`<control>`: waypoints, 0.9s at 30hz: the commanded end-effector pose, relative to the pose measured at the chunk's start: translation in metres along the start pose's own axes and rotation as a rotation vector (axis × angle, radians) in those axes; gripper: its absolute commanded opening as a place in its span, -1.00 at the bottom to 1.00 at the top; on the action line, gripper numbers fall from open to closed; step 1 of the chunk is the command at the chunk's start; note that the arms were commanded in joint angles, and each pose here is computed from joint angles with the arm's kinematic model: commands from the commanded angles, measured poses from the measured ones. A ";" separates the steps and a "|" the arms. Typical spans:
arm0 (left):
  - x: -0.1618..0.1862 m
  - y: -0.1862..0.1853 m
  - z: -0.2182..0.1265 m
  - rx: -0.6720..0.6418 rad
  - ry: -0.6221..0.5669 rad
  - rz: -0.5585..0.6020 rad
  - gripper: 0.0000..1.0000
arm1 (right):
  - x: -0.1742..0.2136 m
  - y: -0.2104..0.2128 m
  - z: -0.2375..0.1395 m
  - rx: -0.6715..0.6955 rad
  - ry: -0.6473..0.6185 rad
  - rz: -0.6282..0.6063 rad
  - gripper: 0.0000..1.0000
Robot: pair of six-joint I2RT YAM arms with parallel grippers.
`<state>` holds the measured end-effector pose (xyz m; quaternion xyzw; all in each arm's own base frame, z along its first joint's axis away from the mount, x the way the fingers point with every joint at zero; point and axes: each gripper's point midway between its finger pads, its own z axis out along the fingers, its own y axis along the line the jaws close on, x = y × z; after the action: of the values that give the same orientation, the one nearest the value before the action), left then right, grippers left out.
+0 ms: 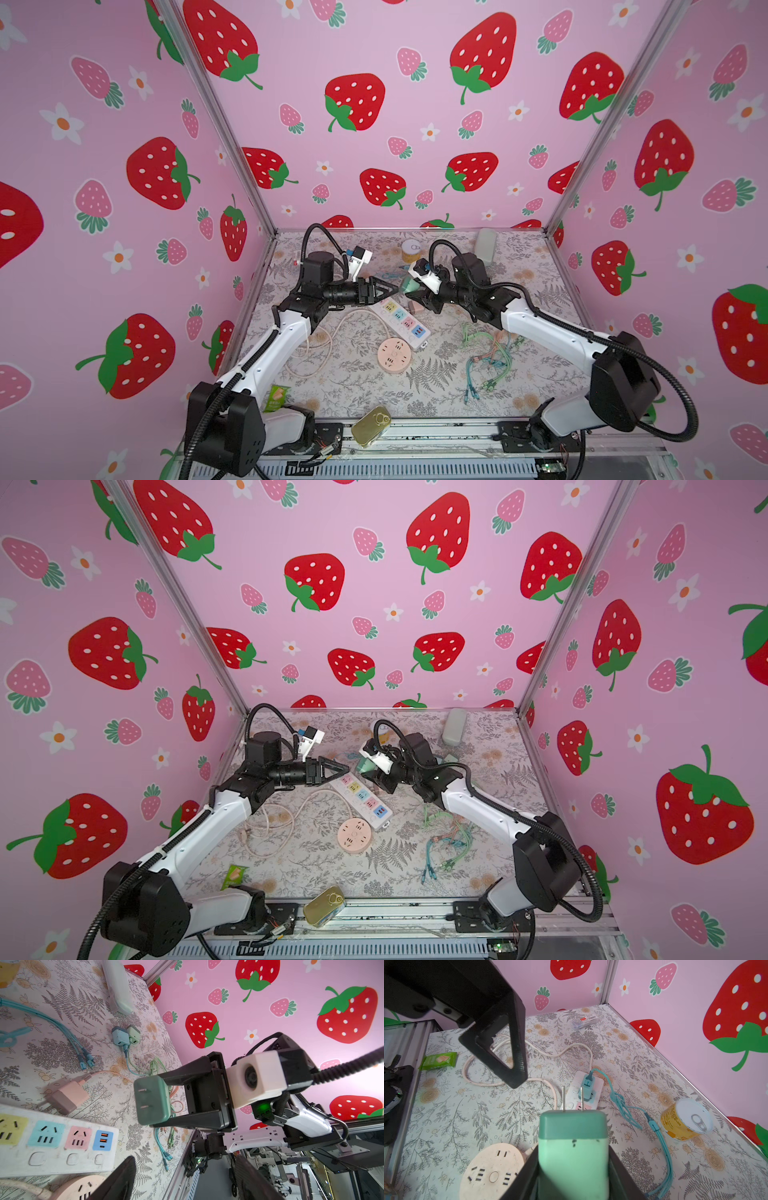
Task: Insert the plug
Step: 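Lift the mint-green plug toward the left gripper while the left gripper reaches toward it, then close the left gripper on the mint-green plug while the right gripper opens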
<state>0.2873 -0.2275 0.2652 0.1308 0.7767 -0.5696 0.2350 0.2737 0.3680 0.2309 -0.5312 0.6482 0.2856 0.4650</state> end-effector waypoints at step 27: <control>-0.008 -0.012 0.013 0.050 0.057 -0.003 -0.07 | -0.036 0.034 -0.004 -0.045 -0.095 -0.151 -0.52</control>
<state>0.2931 -0.2400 0.2553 0.1304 0.7826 -0.5744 0.2015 0.2438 0.3858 0.2492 -0.5667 0.5995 0.2918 0.4840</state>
